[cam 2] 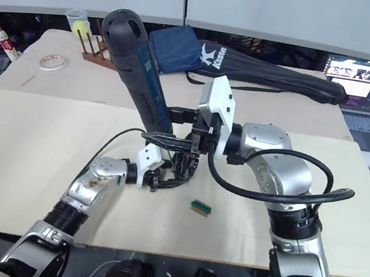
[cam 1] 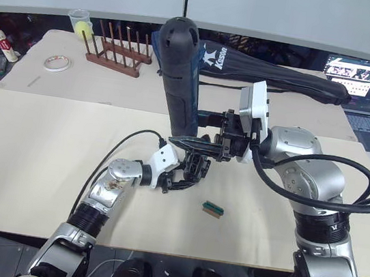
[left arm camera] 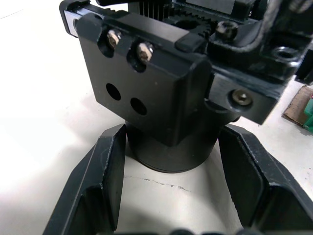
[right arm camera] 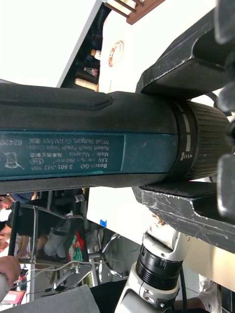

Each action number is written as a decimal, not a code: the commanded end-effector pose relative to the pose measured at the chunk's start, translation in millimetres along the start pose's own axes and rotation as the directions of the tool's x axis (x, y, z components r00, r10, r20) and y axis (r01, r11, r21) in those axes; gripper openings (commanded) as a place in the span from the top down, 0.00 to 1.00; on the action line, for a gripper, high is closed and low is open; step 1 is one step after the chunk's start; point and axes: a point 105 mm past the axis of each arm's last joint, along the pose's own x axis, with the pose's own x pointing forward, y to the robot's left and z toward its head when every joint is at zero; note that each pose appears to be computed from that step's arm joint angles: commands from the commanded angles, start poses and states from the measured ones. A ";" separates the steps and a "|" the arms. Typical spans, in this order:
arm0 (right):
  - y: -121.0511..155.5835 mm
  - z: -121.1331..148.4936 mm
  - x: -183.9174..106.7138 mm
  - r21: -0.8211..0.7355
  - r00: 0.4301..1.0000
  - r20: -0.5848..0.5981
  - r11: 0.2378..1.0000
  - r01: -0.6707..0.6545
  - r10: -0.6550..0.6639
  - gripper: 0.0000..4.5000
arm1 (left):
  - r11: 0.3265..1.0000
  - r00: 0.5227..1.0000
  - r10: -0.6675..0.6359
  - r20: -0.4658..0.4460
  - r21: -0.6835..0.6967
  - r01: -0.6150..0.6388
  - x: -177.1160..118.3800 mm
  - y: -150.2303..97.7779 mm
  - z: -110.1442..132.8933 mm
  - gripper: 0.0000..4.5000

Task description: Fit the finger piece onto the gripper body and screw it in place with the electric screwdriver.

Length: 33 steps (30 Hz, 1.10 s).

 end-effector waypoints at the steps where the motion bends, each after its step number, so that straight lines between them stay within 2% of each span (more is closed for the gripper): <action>1: 0.4 15.4 -3.9 -0.057 0.999 0.039 0.998 0.003 -0.001 0.57 | 0.999 0.999 -0.011 0.049 0.042 0.009 1.9 -2.0 16.8 0.48; 33: 4.5 4.1 -6.1 -0.062 1.000 0.025 0.998 0.006 -0.005 0.57 | 0.999 0.998 -0.016 0.057 0.042 0.013 2.4 -4.3 18.7 0.48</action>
